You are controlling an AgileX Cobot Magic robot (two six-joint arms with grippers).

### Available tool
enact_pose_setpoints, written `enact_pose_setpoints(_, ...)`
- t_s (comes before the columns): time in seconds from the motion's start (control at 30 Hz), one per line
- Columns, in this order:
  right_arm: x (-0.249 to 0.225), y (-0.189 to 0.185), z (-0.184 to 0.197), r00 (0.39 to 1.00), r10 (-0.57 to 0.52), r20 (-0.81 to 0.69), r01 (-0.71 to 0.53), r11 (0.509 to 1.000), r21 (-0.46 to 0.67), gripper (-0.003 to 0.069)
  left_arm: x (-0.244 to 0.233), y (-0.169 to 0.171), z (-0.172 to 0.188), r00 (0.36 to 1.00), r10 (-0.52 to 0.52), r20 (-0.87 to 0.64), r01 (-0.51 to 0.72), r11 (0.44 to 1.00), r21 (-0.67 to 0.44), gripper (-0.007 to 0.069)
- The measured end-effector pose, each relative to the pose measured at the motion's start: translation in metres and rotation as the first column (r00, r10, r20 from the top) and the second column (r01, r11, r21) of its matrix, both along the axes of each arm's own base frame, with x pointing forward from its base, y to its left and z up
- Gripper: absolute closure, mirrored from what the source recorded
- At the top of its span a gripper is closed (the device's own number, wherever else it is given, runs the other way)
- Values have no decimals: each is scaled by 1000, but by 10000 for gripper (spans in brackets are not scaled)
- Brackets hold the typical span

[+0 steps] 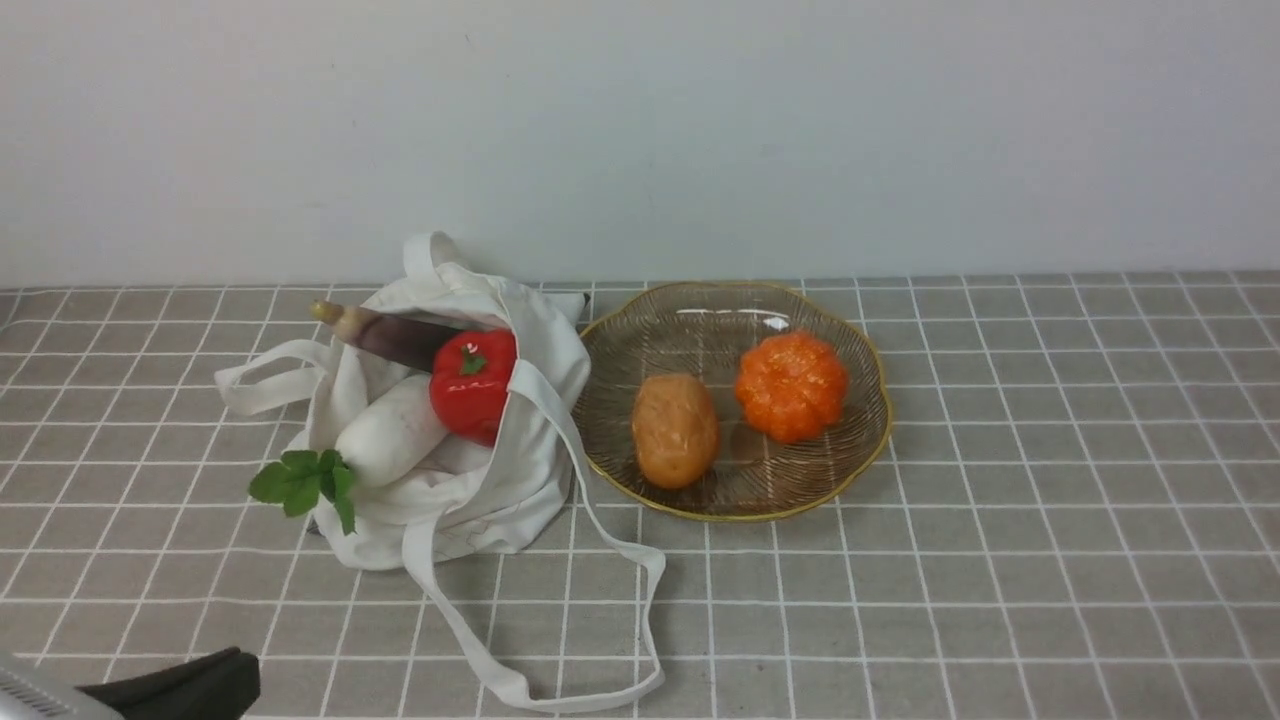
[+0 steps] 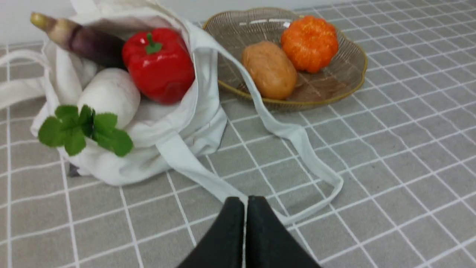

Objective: Take vegetables from bag on grey coffee tablecloth place on plate.

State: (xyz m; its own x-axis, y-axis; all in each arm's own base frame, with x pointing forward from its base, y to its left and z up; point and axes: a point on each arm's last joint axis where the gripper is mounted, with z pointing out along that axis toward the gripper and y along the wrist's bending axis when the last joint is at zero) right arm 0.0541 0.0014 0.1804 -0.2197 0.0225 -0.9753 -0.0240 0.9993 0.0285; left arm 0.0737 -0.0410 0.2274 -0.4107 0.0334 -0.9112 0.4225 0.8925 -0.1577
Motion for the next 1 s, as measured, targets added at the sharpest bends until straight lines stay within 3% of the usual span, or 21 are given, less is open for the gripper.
enact_pose_setpoints(0.27, 0, 0, 0, 1000, 0, 0, 0, 1000, 0, 674, -1, 1, -14, 1000, -4, -22, 5, 999, 41, 630)
enact_pose_setpoints(0.43, 0, 0, 0, 1000, 0, 0, 0, 1000, 0, 674, -8, 9, -17, 996, 34, 77, -36, 999, 35, 630)
enact_pose_setpoints(0.73, 0, 0, 0, 1000, 0, 0, 0, 1000, 0, 674, -18, 33, -49, 931, 293, 220, -320, 942, 101, 630)
enact_pose_setpoints(1.0, 0, 0, 0, 1000, 0, 0, 0, 1000, 0, 674, -21, 35, -56, 934, 310, 179, -337, 931, 143, 630)
